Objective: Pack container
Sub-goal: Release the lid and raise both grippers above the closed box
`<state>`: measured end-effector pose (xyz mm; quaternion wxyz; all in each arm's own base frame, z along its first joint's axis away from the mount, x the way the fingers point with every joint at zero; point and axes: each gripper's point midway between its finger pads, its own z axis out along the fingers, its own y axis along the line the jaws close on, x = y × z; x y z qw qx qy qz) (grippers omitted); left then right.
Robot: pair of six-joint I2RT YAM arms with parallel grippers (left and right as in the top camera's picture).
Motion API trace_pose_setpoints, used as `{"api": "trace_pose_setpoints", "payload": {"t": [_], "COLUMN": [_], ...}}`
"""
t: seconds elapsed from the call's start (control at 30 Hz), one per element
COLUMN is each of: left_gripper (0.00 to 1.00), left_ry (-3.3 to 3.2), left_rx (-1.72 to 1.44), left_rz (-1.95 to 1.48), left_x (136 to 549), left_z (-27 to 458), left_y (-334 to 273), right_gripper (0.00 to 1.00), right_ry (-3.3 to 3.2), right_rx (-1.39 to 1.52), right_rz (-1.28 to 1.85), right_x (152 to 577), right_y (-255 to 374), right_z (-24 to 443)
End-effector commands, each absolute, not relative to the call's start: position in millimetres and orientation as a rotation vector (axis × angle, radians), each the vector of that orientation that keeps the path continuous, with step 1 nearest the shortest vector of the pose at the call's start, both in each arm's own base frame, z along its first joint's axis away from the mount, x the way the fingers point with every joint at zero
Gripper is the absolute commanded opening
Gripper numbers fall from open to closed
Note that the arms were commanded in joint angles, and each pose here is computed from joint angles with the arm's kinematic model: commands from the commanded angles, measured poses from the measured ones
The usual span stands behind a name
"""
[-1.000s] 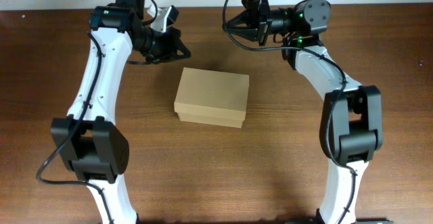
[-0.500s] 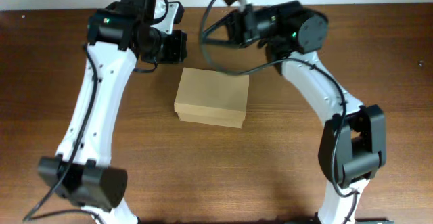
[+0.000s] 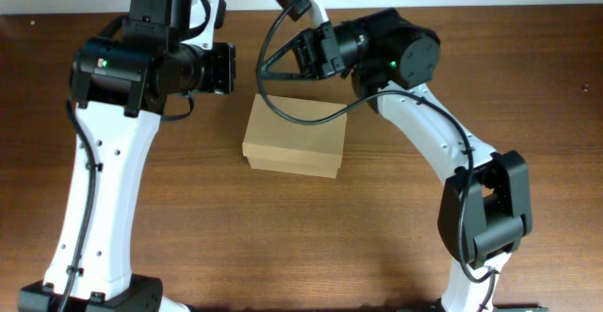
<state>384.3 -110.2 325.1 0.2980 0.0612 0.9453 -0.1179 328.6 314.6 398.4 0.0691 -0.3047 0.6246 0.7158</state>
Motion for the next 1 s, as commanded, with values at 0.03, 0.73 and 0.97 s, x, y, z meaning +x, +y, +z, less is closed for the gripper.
{"api": "trace_pose_setpoints", "payload": {"t": [0.03, 0.73, 0.97], "left_gripper": [0.02, 0.02, 0.02], "left_ry": [2.457, 2.437, 2.436], "left_rx": [0.126, 0.108, 0.108], "left_rz": [-0.27, -0.276, -0.276], "left_x": [377, 373, 373], "left_z": [345, 353, 353], "left_y": [-100, -98, -98], "right_gripper": [0.04, 0.04, 0.04], "right_ry": [1.695, 1.796, 1.707], "right_rx": [-0.763, -0.409, -0.249], "right_rz": [2.143, 1.752, 1.799], "right_x": [346, 438, 453], "right_y": [283, 104, 99], "right_z": [447, 478, 496]}}
